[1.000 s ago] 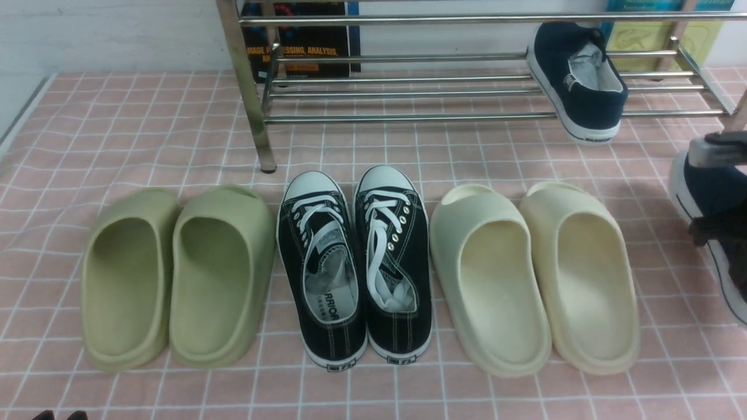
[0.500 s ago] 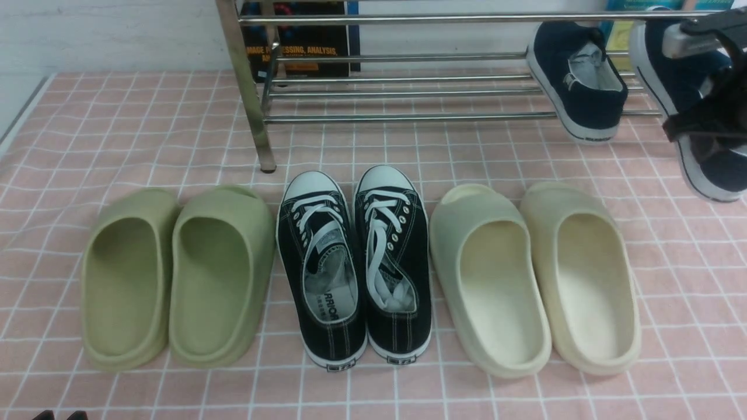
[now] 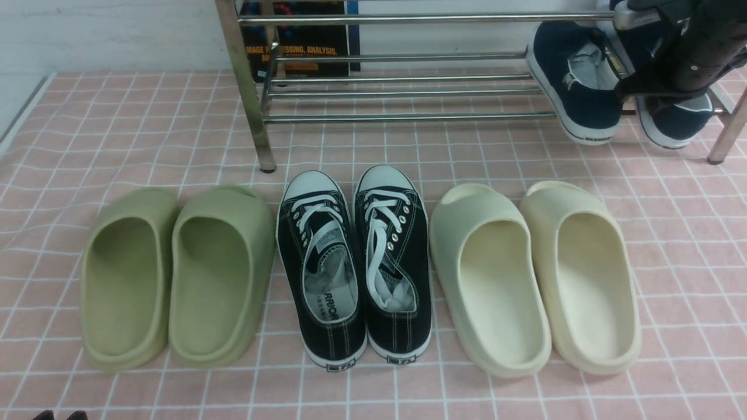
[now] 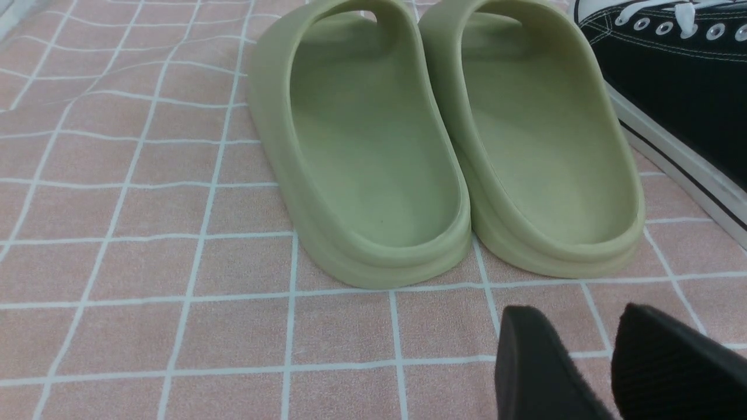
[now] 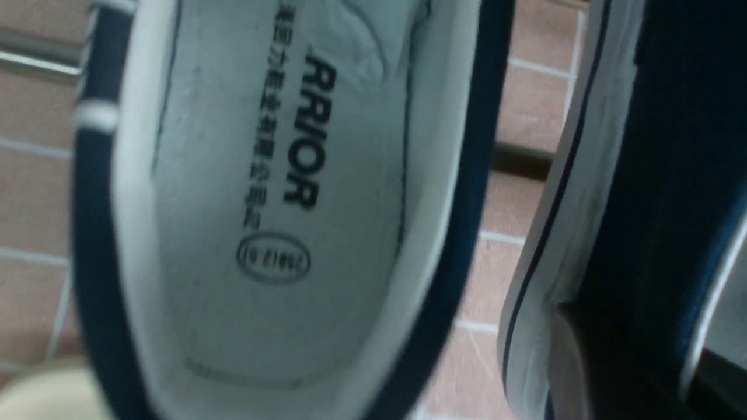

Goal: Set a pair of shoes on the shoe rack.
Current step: Use the right arm to put a shoe into the shoe rack

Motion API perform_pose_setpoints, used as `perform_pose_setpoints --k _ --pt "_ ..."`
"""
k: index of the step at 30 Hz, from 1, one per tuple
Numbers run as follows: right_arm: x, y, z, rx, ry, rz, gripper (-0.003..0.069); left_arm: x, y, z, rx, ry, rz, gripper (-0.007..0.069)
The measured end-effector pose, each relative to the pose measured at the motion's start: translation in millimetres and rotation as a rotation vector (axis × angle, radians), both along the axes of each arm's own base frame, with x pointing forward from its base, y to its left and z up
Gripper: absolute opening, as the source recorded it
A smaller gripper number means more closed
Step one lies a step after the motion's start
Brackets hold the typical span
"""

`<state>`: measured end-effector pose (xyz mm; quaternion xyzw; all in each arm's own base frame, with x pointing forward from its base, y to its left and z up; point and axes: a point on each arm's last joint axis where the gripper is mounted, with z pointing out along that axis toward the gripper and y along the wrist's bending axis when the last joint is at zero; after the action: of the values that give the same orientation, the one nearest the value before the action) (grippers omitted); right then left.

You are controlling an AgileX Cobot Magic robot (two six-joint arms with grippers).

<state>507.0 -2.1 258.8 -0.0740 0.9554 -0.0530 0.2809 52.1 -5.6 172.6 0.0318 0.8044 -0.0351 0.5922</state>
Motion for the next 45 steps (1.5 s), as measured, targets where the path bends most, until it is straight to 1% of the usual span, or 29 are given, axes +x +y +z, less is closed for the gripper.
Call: perform_pose_setpoints --k 3,7,10,12,13,15,16,17,18,21,26,28,30,31,32,36,38,39,42,45 --pt "5.6 2.3 -12.2 0.006 0.010 0.004 0.0011 0.0 0.0 0.0 0.000 0.000 0.000 0.0239" --pt "6.0 2.8 -11.7 0.009 0.007 -0.001 0.0036 0.0 0.0 0.0 0.000 0.000 0.000 0.0239" --pt "6.7 2.6 -10.6 0.017 -0.005 -0.018 0.0118 0.0 0.0 0.0 0.000 0.000 0.000 0.0239" --pt "9.4 2.5 -6.8 0.016 -0.041 -0.017 0.0199 0.0 0.0 0.0 0.000 0.000 0.000 0.0239" --pt "9.7 2.5 -5.7 0.016 -0.046 -0.017 0.0258 0.0 0.0 0.0 0.000 0.000 0.000 0.0239" --pt "9.0 2.7 -6.1 0.019 -0.036 -0.018 0.0328 0.0 0.0 0.0 0.000 0.000 0.000 0.0239" --pt "8.3 2.6 -6.3 0.019 -0.028 -0.019 0.0353 0.0 0.0 0.0 0.000 0.000 0.000 0.0239" --pt "8.1 2.6 -6.5 0.019 -0.025 -0.020 0.0359 0.0 0.0 0.0 0.000 0.000 0.000 0.0239" --pt "6.0 2.5 -7.9 0.019 0.003 -0.024 0.0401 0.0 0.0 0.0 0.000 0.000 0.000 0.0239" --pt "3.5 2.3 -9.4 0.018 0.035 -0.026 0.0417 0.0 0.0 0.0 0.000 0.000 0.000 0.0239" --pt "-1.7 2.3 -9.9 0.020 0.089 -0.031 0.0393 0.0 0.0 0.0 0.000 0.000 0.000 0.0239" --pt "-4.4 2.0 -5.3 0.016 0.095 -0.033 0.0342 0.0 0.0 0.0 0.000 0.000 0.000 0.0239" --pt "-6.0 0.4 0.2 -0.004 0.087 -0.033 0.0270 0.0 0.0 0.0 0.000 0.000 0.000 0.0239" --pt "-6.2 0.2 0.7 -0.006 0.086 -0.034 0.0270 0.0 0.0 0.0 0.000 0.000 0.000 0.0239" --pt "-6.9 -0.9 3.7 -0.019 0.079 -0.034 0.0206 0.0 0.0 0.0 0.000 0.000 0.000 0.0239" --pt "-7.1 -0.1 5.0 -0.004 0.073 -0.051 0.0051 0.0 0.0 0.0 0.000 0.000 0.000 0.0239" --pt "-7.0 -0.1 5.0 0.004 0.071 -0.065 0.0029 0.0 0.0 0.0 0.000 0.000 0.000 0.0239" --pt "-6.6 -0.1 5.3 0.021 0.064 -0.092 0.0026 0.0 0.0 0.0 0.000 0.000 0.000 0.0239" --pt "-5.4 0.3 5.9 0.042 0.046 -0.118 0.0027 0.0 0.0 0.0 0.000 0.000 0.000 0.0239" --pt "-3.4 0.9 7.1 0.052 0.020 -0.117 0.0027 0.0 0.0 0.0 0.000 0.000 0.000 0.0239"
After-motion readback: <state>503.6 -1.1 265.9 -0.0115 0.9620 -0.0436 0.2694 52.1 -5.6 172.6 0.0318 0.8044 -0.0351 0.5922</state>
